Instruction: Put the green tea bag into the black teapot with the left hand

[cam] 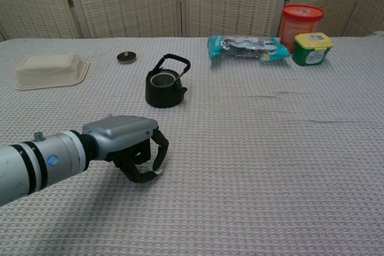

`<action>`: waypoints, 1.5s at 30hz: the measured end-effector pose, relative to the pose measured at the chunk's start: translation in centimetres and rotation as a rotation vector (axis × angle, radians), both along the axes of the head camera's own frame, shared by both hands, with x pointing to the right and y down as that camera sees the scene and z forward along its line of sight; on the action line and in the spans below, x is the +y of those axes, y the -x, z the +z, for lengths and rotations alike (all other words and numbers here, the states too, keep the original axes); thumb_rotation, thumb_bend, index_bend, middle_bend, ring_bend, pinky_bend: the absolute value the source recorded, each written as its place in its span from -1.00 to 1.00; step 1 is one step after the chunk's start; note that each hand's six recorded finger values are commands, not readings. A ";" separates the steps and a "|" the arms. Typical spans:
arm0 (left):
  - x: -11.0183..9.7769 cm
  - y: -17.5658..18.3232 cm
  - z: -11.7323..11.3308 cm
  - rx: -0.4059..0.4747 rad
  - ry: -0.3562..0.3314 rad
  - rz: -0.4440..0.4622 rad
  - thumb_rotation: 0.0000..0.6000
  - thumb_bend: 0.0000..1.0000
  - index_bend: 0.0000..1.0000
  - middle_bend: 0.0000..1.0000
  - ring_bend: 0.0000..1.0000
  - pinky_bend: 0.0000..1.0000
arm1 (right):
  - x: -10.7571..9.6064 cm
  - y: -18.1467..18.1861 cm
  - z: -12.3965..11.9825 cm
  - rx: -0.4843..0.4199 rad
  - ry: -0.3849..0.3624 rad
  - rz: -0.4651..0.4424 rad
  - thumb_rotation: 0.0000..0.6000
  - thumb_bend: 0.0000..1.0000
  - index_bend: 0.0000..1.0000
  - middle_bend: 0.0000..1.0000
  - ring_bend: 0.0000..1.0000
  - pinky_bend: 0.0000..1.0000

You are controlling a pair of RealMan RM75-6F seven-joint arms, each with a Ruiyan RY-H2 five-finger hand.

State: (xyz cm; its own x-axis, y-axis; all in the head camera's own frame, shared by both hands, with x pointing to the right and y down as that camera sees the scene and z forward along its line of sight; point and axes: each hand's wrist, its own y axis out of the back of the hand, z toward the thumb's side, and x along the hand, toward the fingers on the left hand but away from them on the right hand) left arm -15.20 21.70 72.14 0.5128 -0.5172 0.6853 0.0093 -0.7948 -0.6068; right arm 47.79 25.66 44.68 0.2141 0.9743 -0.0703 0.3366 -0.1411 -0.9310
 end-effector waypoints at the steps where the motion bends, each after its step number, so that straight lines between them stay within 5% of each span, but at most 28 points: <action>1: -0.1 0.1 -0.1 0.002 -0.004 -0.003 1.00 -0.15 0.25 1.00 1.00 1.00 | 0.0 0.0 0.0 0.001 0.000 0.000 1.00 -0.65 -1.00 -1.00 -1.00 -1.00; 15: -3.4 2.4 -3.0 0.007 -0.107 -0.054 1.00 -0.12 0.25 1.00 1.00 1.00 | -0.2 0.2 0.3 0.015 0.004 0.004 1.00 -0.65 -1.00 -1.00 -1.00 -1.00; 29: -11.9 2.6 -10.7 -0.005 -0.362 -0.028 1.00 -0.12 0.25 1.00 1.00 1.00 | -0.7 0.2 0.9 0.044 0.023 0.040 1.00 -0.65 -1.00 -1.00 -1.00 -1.00; 45: -17.7 -0.2 -14.7 -0.035 -0.462 0.026 1.00 -0.12 0.26 1.00 1.00 1.00 | -1.8 -0.4 1.4 0.065 0.032 0.107 1.00 -0.65 -1.00 -1.00 -1.00 -1.00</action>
State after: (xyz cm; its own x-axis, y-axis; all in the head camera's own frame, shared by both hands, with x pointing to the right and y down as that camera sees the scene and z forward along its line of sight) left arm -14.95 3.97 57.45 0.5104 -0.7596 0.4031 0.0519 -0.4407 -0.8961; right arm 48.24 23.85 46.12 0.1035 0.9883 -0.1117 0.2903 -0.1374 -0.9470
